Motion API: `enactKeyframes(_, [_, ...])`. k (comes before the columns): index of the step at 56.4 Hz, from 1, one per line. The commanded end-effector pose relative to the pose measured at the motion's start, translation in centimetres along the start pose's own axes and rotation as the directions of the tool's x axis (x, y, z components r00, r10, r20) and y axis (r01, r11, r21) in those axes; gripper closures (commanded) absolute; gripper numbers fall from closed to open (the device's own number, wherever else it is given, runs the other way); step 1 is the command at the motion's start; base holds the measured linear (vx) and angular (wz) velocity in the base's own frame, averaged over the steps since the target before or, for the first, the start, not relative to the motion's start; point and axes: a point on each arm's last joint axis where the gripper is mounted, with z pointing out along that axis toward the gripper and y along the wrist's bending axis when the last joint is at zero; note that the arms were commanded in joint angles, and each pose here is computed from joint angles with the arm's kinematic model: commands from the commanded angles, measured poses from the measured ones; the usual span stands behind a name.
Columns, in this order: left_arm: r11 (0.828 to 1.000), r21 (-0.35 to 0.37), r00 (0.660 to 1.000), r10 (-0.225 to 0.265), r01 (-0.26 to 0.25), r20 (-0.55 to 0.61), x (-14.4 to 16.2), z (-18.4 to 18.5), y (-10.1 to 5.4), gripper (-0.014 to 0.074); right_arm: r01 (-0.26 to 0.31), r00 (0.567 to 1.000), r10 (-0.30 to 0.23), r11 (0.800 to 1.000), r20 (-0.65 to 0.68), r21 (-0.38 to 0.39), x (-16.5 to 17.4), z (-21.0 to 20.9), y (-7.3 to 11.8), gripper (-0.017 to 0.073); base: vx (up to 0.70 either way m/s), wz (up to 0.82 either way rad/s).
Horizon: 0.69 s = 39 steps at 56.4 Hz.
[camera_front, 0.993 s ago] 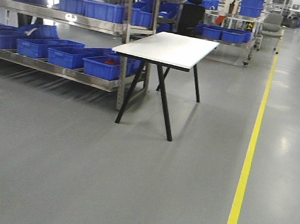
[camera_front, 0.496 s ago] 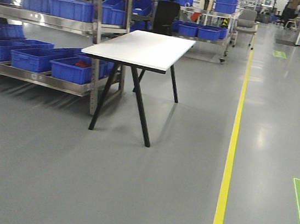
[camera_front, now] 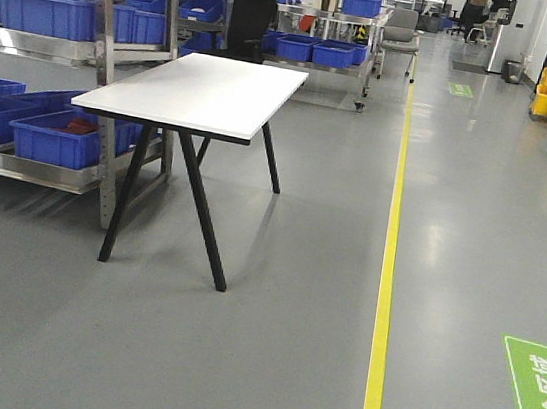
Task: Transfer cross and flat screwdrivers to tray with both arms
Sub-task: 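Hold both screwdrivers while the base turns away from the table, then hold both screwdrivers while driving along the shelves to the roller rack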
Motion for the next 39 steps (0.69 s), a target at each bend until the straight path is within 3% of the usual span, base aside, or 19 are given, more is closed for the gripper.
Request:
enactKeyframes(1, [1.0,0.008,0.994,-0.018,0.018,0.106,-1.48,-0.16,-0.09,0.0599,0.01,0.993,-0.009,1.0,0.116,-0.004,-1.71,-0.31,0.09,0.0567,0.51,-0.09])
enactKeyframes(20, [1.0,0.008,0.994,-0.018,0.018,0.106,-1.48,-0.16,-0.09,0.0599,0.009,0.993,-0.009,1.0,0.116,-0.004,-1.71,-0.31,0.09,0.0567,0.52,0.14])
enactKeyframes(39, [1.0,0.008,0.994,-0.018,0.018,0.106,-1.48,-0.16,-0.09,0.0599,0.009,0.993,-0.009,1.0,0.115,-0.004,-1.7,-0.31,0.09,0.0567,0.54,0.56])
